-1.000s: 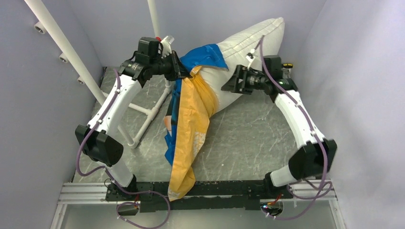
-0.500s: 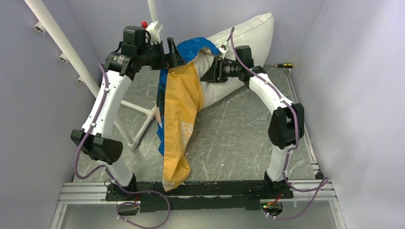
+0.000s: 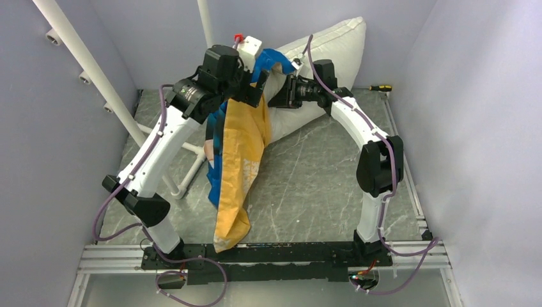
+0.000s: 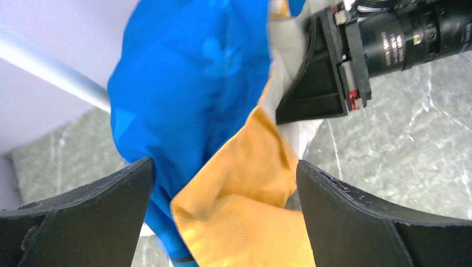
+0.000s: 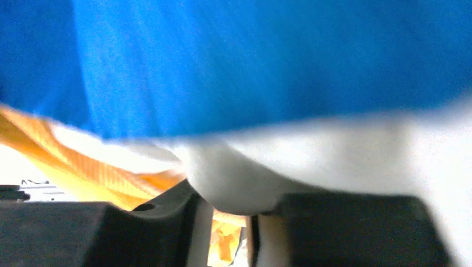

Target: Put the pillow into the pillowcase

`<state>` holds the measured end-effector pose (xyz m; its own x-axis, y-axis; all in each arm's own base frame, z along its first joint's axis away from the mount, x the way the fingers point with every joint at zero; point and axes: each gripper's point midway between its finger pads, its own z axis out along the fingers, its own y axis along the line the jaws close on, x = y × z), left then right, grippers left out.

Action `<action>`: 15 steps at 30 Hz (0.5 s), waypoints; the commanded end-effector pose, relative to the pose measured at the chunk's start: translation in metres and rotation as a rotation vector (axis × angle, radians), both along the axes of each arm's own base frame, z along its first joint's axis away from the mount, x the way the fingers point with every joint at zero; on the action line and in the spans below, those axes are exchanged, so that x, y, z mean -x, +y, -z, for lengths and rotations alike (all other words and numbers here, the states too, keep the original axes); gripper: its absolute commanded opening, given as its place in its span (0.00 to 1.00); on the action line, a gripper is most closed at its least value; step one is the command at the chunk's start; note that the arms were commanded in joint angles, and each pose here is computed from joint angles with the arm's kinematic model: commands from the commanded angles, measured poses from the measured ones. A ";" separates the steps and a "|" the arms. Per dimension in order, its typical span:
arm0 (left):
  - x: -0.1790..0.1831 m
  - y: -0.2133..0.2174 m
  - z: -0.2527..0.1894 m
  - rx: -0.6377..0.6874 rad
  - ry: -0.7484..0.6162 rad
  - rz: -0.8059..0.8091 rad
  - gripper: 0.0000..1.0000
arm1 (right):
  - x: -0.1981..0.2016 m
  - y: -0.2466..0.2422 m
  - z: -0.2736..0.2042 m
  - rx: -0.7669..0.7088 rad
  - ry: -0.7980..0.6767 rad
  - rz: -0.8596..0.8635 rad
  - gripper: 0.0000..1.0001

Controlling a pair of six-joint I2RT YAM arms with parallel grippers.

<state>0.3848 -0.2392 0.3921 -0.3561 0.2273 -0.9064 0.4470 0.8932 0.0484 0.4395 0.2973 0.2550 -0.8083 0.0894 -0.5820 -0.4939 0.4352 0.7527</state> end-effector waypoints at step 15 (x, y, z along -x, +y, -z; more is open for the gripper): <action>-0.042 0.010 -0.030 -0.274 -0.190 -0.044 0.99 | -0.011 0.014 -0.035 -0.091 -0.120 -0.004 0.12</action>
<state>0.4145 -0.2588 0.4312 -0.1278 0.4405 -0.8886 0.4186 0.8362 0.3543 0.4409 0.3068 0.2664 -0.8021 0.1170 -0.5856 -0.5017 0.3999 0.7671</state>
